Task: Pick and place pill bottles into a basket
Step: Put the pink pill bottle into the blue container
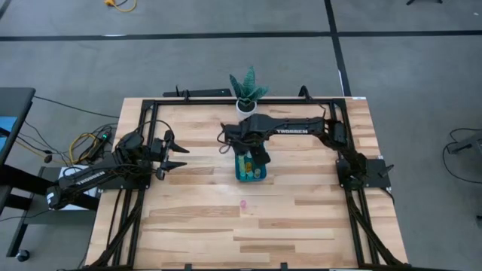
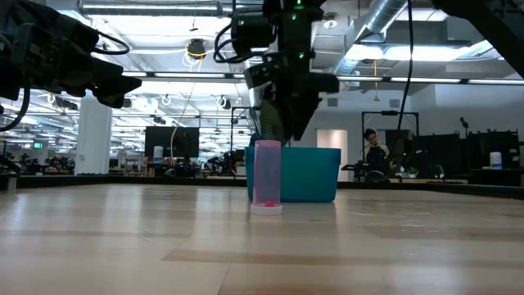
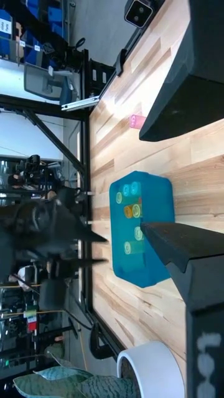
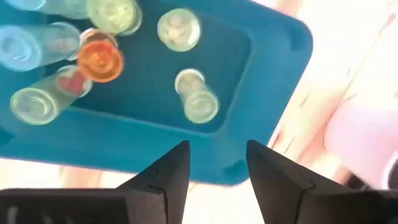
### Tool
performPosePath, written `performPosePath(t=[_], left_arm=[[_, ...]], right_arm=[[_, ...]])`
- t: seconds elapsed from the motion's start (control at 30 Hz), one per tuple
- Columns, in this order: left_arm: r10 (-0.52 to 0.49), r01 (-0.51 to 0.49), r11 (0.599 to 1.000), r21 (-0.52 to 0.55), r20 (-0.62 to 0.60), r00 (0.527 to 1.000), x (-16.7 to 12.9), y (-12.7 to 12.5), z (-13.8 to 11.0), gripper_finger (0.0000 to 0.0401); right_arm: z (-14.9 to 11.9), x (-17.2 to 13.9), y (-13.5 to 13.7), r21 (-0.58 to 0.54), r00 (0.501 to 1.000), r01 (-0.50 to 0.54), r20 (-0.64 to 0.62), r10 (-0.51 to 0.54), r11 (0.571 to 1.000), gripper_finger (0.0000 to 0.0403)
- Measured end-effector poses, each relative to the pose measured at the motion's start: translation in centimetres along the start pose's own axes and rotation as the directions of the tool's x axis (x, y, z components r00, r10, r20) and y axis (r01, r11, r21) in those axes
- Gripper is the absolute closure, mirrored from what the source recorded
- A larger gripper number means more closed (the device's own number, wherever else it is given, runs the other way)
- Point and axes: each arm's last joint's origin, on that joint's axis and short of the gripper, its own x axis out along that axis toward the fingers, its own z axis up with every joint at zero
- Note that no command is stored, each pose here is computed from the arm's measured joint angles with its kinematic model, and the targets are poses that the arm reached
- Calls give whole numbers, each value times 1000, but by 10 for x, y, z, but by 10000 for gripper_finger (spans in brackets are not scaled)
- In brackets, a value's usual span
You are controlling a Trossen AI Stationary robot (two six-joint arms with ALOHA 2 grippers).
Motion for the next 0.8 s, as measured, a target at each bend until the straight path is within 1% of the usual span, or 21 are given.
performPosePath(t=[0.07, 0.13, 0.2, 0.23, 0.4, 0.5, 0.57, 0.63, 0.73, 0.8], left_arm=[[0, 0, 1000, 0, 0, 1000, 0, 0, 0, 189], [0, 0, 1000, 0, 0, 1000, 0, 0, 0, 189], [0, 0, 1000, -1, -1, 1000, 0, 0, 0, 189], [0, 0, 1000, -1, -1, 1000, 0, 0, 0, 189], [0, 0, 1000, 0, 0, 1000, 0, 0, 0, 189], [-1, 1, 1000, 0, 0, 1000, 0, 0, 0, 189], [0, 0, 1000, 0, 0, 1000, 0, 0, 0, 189], [0, 0, 1000, 0, 0, 1000, 0, 0, 0, 189], [-1, 1, 1000, 0, 0, 1000, 0, 0, 0, 189], [0, 0, 1000, 0, 0, 1000, 0, 0, 0, 189]], right_arm=[[-3, -12, 14, -5, 999, -6, -39, 6, 1000, 249], [1, -25, 29, 19, 1000, 14, -25, -13, 1000, 248], [3, -34, 50, 39, 999, 4, -49, -2, 999, 249], [8, -38, 60, 47, 999, 8, -38, -6, 999, 249], [28, -45, 113, 37, 1000, -6, -4, 6, 999, 255], [40, -43, 137, 24, 999, -17, 32, 16, 1000, 255], [51, -35, 148, 29, 998, -17, 58, 15, 999, 252], [54, -35, 154, 28, 997, -17, 70, 16, 999, 246], [62, -28, 156, 54, 994, -40, 106, 34, 998, 234], [63, -19, 158, 73, 996, -61, 68, 56, 996, 225]])
